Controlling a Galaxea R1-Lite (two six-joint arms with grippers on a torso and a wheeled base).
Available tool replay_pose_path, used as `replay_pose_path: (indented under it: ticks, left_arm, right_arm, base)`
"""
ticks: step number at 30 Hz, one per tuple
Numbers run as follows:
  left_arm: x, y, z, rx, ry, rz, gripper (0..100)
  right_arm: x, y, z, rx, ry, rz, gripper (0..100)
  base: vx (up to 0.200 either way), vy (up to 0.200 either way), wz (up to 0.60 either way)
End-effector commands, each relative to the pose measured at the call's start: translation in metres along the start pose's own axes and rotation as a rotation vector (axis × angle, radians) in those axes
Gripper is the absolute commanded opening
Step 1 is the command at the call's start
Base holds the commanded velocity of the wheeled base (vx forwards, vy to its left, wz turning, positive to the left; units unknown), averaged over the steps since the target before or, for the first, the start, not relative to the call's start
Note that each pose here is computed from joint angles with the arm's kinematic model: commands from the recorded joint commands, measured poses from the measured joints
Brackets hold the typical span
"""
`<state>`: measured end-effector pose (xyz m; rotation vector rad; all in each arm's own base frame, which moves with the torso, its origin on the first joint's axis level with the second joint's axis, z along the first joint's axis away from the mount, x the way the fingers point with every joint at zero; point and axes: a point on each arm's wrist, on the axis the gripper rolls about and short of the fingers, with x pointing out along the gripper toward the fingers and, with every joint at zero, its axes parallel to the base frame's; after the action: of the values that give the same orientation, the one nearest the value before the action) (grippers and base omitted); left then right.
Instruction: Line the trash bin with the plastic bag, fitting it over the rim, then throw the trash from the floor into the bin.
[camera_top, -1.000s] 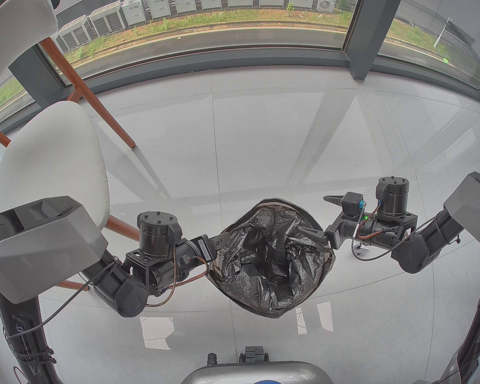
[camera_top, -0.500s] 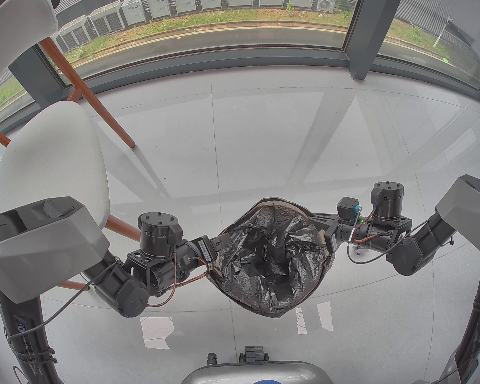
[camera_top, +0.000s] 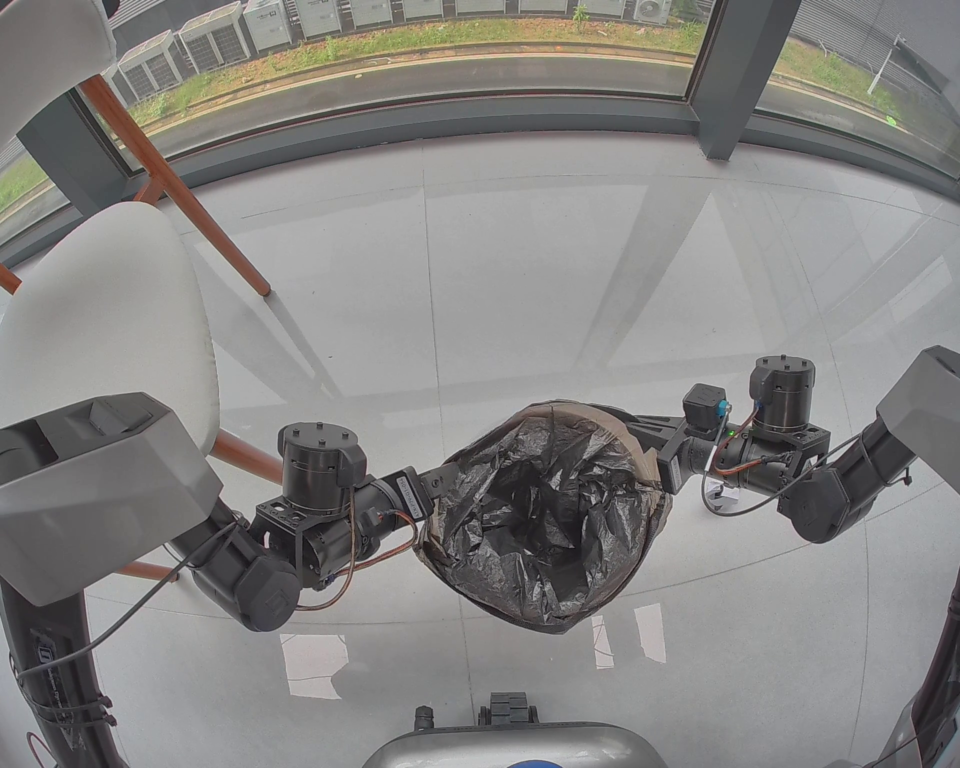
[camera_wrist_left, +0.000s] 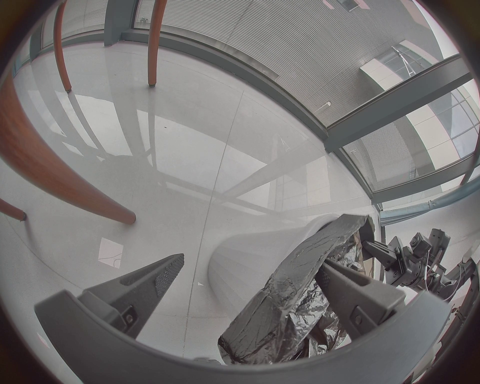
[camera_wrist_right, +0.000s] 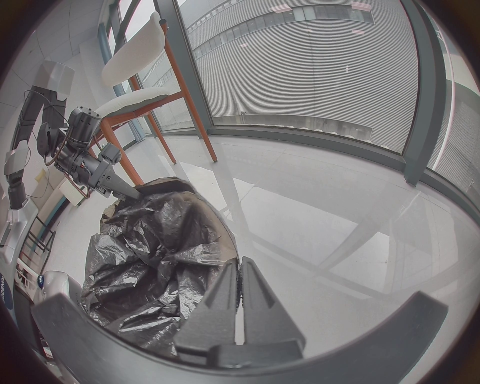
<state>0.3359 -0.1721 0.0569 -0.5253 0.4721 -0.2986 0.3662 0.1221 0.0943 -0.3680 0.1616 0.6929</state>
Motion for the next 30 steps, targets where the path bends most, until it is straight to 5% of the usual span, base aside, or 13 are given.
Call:
replay_pose_path:
  ticks: [1,19,20,30]
  left_arm:
    - [0.004,0.000,0.001,-0.002,-0.008,0.003,100]
    - [0.005,-0.001,0.003,-0.002,-0.029,-0.012,100]
    - [0.005,-0.001,0.003,0.000,-0.029,-0.012,100]
    - [0.004,-0.005,0.007,-0.010,-0.049,-0.035,100]
  right_arm:
    - [0.002,-0.003,-0.007,0.008,0.015,-0.008,0]
    - [0.015,-0.009,-0.007,-0.009,-0.019,-0.024,0]
    - [0.015,-0.009,-0.007,-0.010,-0.022,-0.024,100]
    - [0.011,-0.014,-0.006,-0.005,-0.032,-0.034,100]
  base:
    - [0.000,0.000,0.00]
    - [0.000,0.000,0.00]
    - [0.000,0.000,0.00]
    - [0.000,0.000,0.00]
